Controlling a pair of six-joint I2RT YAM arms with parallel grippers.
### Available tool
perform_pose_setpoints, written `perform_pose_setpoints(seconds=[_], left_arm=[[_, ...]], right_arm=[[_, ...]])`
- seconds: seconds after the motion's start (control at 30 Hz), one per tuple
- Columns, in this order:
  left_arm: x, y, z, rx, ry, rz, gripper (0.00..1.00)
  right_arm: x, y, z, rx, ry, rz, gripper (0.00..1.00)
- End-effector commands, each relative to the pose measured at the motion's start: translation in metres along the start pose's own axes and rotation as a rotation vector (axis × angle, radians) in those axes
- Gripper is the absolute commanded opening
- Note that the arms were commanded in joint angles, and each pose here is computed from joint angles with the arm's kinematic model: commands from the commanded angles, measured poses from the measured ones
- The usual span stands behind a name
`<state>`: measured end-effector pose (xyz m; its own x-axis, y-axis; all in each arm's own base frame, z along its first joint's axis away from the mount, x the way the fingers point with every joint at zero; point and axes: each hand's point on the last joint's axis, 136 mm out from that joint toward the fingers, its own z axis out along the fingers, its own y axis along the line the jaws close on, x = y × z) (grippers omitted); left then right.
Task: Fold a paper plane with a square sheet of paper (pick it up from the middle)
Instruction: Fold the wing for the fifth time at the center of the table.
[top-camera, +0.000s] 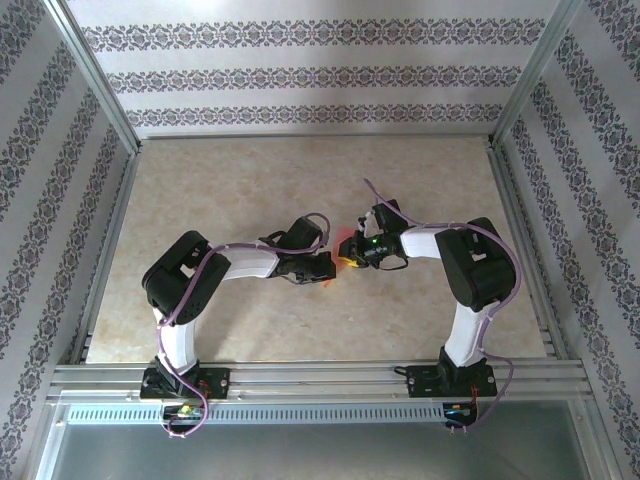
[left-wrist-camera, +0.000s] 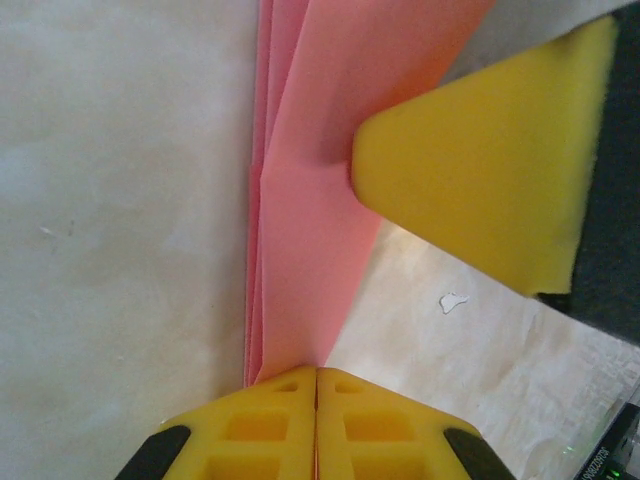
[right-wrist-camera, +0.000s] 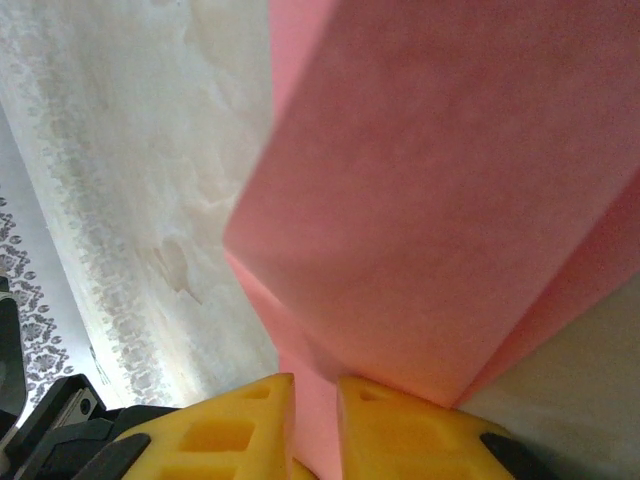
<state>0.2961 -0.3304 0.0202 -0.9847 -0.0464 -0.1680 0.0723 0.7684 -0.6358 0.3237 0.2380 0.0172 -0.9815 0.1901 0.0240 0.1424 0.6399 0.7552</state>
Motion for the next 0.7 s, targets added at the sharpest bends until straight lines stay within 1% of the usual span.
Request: perform_pose_setpoints(seconds=[0.0,0.2,0.37,0.47,0.67], left_arm=[[0.027,0.038,0.002,-0.132,0.083,-0.028,0.08],[0.031,0.032,-0.009,-0.128,0.1,-0.006,0.09],[0.018,-0.002,-0.019,-0.023,0.07,0.019,0.11],[0.012,-0.015,-0.026,0.013,0.05,0.025,0.12],[0.015,-0.015,-0.023,0.022,0.059,0.017,0.13]], right_arm=[[0.022,-0.065,0.018,0.224,0.046,0.084,0.22],[0.024,-0.075,0.016,0.294,0.047,0.103,0.21],[0.025,-0.077,0.017,0.315,0.054,0.106,0.2],[0.026,-0.077,0.018,0.319,0.058,0.105,0.2],[0.027,-0.078,0.019,0.323,0.065,0.108,0.19]])
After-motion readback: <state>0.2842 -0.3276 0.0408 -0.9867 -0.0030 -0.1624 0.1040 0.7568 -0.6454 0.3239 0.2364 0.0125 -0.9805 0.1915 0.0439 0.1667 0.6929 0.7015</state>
